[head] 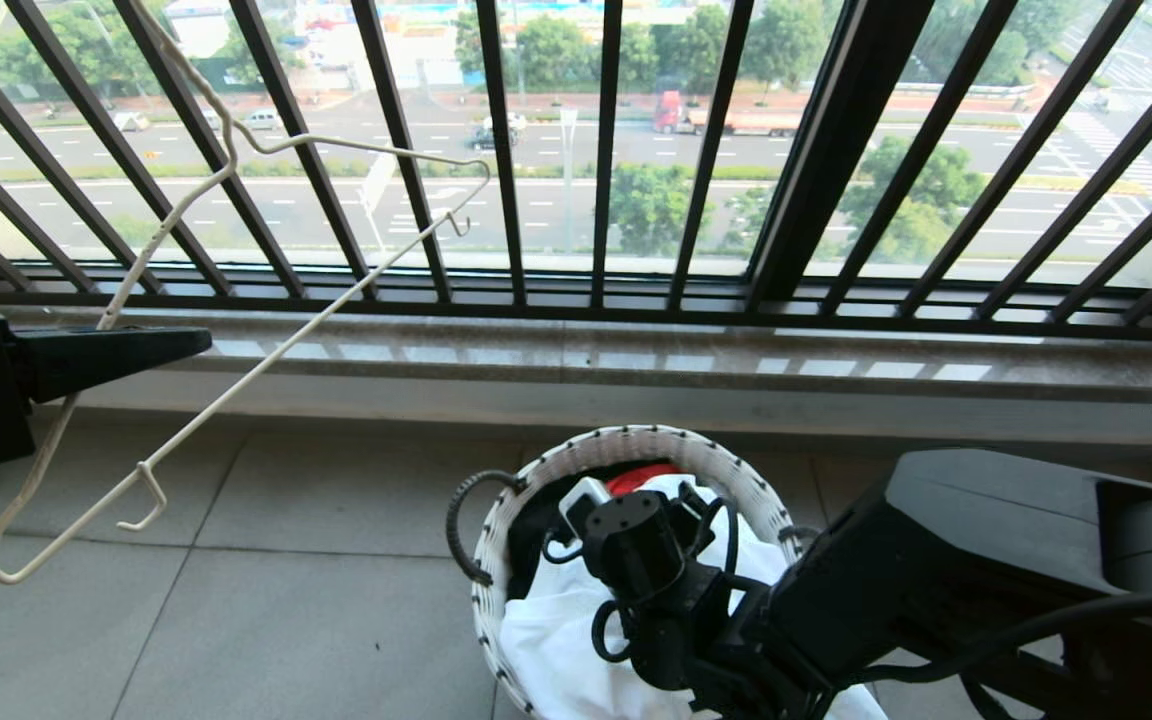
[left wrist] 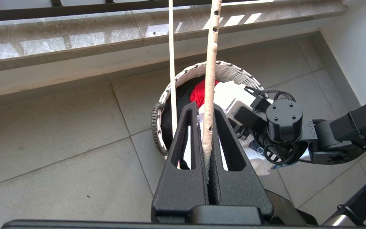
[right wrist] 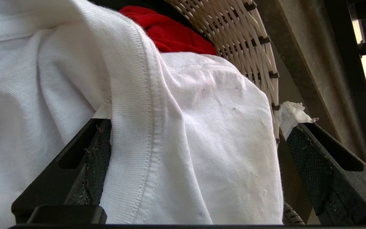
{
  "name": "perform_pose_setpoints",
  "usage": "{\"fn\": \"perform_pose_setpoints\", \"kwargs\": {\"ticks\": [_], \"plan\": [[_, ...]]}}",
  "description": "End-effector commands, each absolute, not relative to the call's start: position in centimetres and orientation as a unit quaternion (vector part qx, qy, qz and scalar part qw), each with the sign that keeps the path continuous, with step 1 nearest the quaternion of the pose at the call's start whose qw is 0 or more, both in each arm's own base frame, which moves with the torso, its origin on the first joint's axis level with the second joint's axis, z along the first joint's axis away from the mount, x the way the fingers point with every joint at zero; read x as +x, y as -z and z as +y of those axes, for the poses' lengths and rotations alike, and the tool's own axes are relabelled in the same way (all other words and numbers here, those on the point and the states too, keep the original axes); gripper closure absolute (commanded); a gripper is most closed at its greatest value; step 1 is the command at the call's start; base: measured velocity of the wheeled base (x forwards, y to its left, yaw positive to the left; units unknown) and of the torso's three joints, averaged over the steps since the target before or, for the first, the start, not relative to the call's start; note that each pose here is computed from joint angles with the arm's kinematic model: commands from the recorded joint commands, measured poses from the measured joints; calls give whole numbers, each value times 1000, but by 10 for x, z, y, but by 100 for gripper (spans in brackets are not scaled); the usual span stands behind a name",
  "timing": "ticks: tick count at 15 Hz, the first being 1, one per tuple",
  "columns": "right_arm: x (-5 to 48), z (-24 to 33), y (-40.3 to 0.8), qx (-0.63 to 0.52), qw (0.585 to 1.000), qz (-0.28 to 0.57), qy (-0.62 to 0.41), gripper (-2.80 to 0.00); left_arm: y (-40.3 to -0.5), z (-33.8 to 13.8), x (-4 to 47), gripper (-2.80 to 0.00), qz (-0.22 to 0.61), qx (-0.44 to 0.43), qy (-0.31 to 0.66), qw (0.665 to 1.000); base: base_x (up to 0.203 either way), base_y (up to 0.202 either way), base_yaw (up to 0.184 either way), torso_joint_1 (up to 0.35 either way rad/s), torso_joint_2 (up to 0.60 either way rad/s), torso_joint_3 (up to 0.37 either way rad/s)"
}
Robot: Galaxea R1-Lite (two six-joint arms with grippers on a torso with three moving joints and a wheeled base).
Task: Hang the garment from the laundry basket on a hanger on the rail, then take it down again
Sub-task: Pick up clothes from the basket
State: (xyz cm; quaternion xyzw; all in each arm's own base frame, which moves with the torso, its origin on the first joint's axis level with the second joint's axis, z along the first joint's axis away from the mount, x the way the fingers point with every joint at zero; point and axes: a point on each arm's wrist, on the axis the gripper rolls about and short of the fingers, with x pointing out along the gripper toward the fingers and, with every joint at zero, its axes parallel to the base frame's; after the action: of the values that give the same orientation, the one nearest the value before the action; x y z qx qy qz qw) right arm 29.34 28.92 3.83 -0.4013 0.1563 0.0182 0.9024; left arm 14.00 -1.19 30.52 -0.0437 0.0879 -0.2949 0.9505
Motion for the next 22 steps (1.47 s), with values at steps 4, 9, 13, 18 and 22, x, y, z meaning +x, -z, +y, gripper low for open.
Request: {"fn": "perform_pose_setpoints", "kwargs": {"ticks": [4,9,13,18,22], "plan": [[293,289,-36,-410,899,156,-11,-280,-306,-11,139,0,86,-44,293,951,0,0,0,0,0,0],[292,284,-40,-417,898,139,5,-280,-307,-10,137,0,81,-43,290,953,0,0,0,0,0,0],[291,281,-64,-401,908,122,12,-280,-308,-10,136,0,80,-43,290,953,0,0,0,0,0,0],[299,274,-70,-394,911,122,26,-280,-308,-10,136,0,80,-42,290,953,0,0,0,0,0,0],[304,271,-72,-397,909,122,32,-280,-308,-10,136,0,80,-42,290,953,0,0,0,0,0,0]]}}
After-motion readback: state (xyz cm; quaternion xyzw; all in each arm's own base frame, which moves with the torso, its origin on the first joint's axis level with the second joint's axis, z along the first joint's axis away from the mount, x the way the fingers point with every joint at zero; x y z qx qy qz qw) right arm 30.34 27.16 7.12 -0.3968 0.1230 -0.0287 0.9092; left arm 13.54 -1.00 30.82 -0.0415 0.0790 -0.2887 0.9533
